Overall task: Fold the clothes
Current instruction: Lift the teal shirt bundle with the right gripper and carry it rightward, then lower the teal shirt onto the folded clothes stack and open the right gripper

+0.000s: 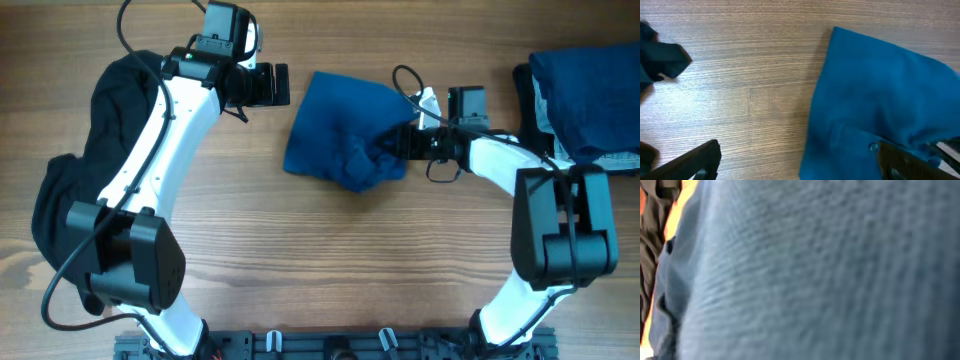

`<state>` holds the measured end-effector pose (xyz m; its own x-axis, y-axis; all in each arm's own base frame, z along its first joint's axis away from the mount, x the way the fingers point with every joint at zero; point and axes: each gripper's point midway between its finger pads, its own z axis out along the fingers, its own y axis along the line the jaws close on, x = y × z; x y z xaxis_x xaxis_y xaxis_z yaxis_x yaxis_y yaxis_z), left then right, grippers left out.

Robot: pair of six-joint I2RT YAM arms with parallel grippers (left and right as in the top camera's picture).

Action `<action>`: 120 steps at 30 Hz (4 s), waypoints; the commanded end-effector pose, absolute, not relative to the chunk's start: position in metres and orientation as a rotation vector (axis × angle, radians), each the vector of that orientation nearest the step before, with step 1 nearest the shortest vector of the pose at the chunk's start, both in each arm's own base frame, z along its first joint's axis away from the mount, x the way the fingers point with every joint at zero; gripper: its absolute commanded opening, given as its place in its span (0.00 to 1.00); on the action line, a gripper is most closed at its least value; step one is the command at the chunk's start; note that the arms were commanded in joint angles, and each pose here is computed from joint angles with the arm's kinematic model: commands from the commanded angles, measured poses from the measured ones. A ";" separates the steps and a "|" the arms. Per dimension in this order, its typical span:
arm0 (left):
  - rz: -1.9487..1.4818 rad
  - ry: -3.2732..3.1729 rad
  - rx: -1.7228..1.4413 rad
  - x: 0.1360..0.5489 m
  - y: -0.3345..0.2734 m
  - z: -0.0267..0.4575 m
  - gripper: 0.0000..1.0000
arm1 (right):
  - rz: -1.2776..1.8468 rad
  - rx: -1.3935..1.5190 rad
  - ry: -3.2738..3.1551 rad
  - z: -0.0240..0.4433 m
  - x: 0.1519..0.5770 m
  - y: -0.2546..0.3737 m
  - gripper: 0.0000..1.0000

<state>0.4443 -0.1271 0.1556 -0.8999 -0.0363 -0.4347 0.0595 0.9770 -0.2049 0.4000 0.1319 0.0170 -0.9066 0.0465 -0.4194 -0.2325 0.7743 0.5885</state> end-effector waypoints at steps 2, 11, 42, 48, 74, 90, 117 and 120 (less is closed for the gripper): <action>-0.282 2.651 0.007 0.446 -0.124 0.163 1.00 | 0.982 -0.079 2.582 0.006 0.393 0.131 0.10; -0.268 2.650 0.004 0.447 -0.122 0.163 1.00 | 1.001 -0.031 2.449 0.061 0.417 0.096 0.04; -0.273 2.627 0.005 0.451 -0.123 0.166 1.00 | 0.171 -0.352 2.060 0.312 0.409 0.024 0.04; -0.276 2.616 0.005 0.454 -0.124 0.167 1.00 | 0.089 0.110 1.920 0.361 0.413 -0.037 0.04; -0.280 2.604 0.005 0.456 -0.124 0.169 1.00 | 0.245 0.552 1.509 0.346 0.484 -0.239 0.04; -0.286 2.586 0.002 0.460 -0.125 0.171 1.00 | 0.377 0.771 1.776 0.245 0.470 -0.255 0.04; -0.324 2.541 -0.033 0.469 -0.129 0.178 1.00 | -0.135 0.352 1.915 0.326 0.379 -0.242 0.96; -0.324 2.541 -0.033 0.469 -0.129 0.178 1.00 | -0.255 0.343 1.882 0.316 0.413 -0.256 1.00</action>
